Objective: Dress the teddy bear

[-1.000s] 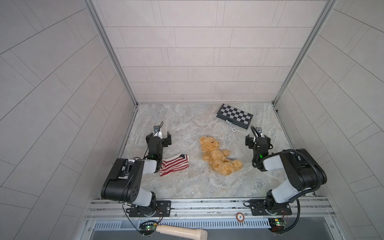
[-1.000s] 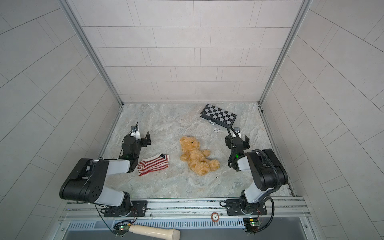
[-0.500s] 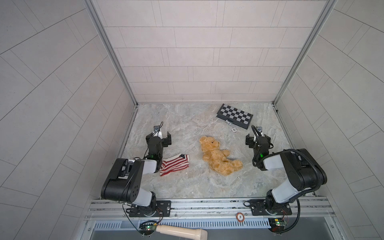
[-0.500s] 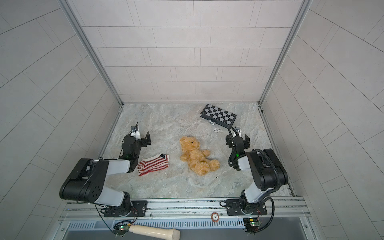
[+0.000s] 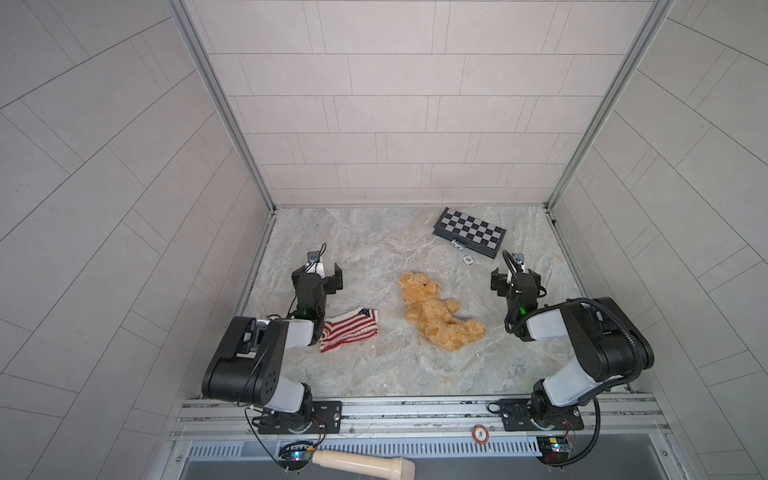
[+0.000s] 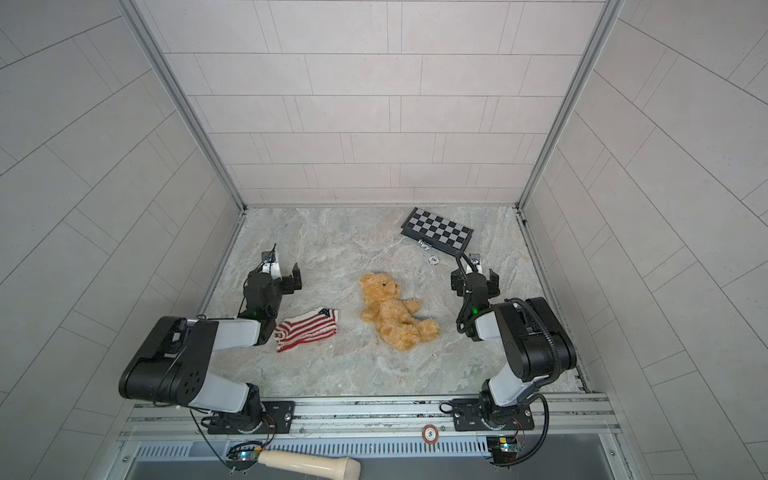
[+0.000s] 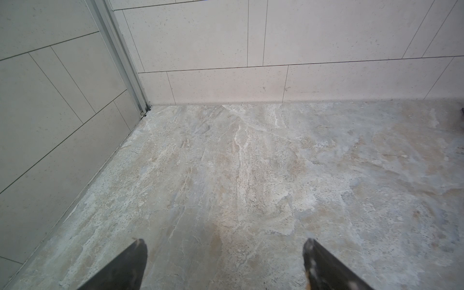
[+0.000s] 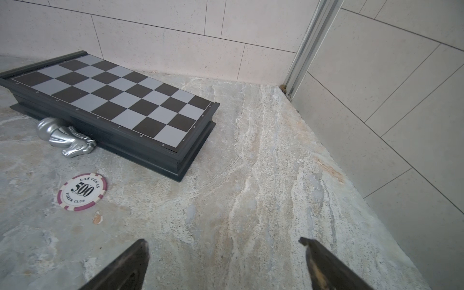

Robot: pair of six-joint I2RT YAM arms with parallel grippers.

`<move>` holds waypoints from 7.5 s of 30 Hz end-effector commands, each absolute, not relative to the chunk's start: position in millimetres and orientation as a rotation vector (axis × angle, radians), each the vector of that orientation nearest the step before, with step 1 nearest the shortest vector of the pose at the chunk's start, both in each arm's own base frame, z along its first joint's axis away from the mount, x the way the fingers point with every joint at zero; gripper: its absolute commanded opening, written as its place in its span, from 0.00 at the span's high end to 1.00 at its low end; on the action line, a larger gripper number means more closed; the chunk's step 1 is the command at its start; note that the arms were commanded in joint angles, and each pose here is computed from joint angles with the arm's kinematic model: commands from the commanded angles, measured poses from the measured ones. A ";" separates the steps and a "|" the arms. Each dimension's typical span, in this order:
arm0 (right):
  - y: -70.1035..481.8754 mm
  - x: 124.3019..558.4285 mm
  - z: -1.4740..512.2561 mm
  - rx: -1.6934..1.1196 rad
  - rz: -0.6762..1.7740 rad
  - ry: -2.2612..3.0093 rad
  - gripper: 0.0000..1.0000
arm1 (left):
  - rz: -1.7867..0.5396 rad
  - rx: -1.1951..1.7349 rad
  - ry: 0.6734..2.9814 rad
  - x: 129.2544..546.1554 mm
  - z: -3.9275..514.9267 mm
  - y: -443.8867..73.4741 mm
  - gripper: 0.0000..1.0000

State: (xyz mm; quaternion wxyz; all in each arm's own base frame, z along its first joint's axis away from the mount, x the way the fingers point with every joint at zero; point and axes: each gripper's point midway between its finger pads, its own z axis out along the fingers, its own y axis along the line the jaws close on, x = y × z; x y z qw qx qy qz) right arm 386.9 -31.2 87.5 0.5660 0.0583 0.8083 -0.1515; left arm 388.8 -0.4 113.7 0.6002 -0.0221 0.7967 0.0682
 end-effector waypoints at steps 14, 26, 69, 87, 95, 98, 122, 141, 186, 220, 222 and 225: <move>-16.1 382.8 133.6 0.052 -0.439 1.858 0.01 | 0.144 -0.040 1.857 388.7 147.0 -3.0 0.00; 98.2 355.5 206.7 -0.147 -0.139 2.081 0.00 | -0.170 -0.079 2.406 323.7 170.0 -106.7 0.00; 262.4 208.1 64.4 -1.193 0.166 2.463 0.68 | -0.073 0.063 3.065 207.9 30.2 -95.2 0.45; 269.3 207.2 90.9 -1.092 0.366 2.345 0.67 | -0.023 0.166 3.070 220.4 20.9 -99.7 0.80; 260.0 212.1 101.7 -1.035 0.373 2.324 0.36 | -0.057 0.184 3.046 223.8 24.0 -104.8 1.00; 260.7 212.8 112.1 -0.999 0.410 2.309 0.23 | -0.119 0.165 3.022 227.1 31.4 -111.7 1.00; 267.9 277.5 115.7 -0.628 0.868 2.478 0.08 | -0.804 -0.216 2.698 285.6 78.1 -167.5 1.00; 261.3 259.0 47.9 -0.822 0.509 2.572 0.22 | -1.021 -0.202 2.616 286.9 95.9 -182.4 1.00; 262.3 231.5 152.7 -0.774 0.639 1.973 1.00 | -1.098 -0.157 2.576 280.1 99.6 -192.5 1.00; 297.6 262.2 94.3 -0.982 0.482 2.053 1.00 | -1.373 0.224 2.520 236.4 159.9 -247.5 1.00; 296.2 259.4 98.7 -0.978 0.489 2.032 1.00 | -1.384 0.215 2.517 238.1 164.8 -246.9 1.00; 288.5 255.9 100.1 -0.964 0.479 1.983 1.00 | -1.397 0.225 2.496 240.2 176.3 -245.9 1.00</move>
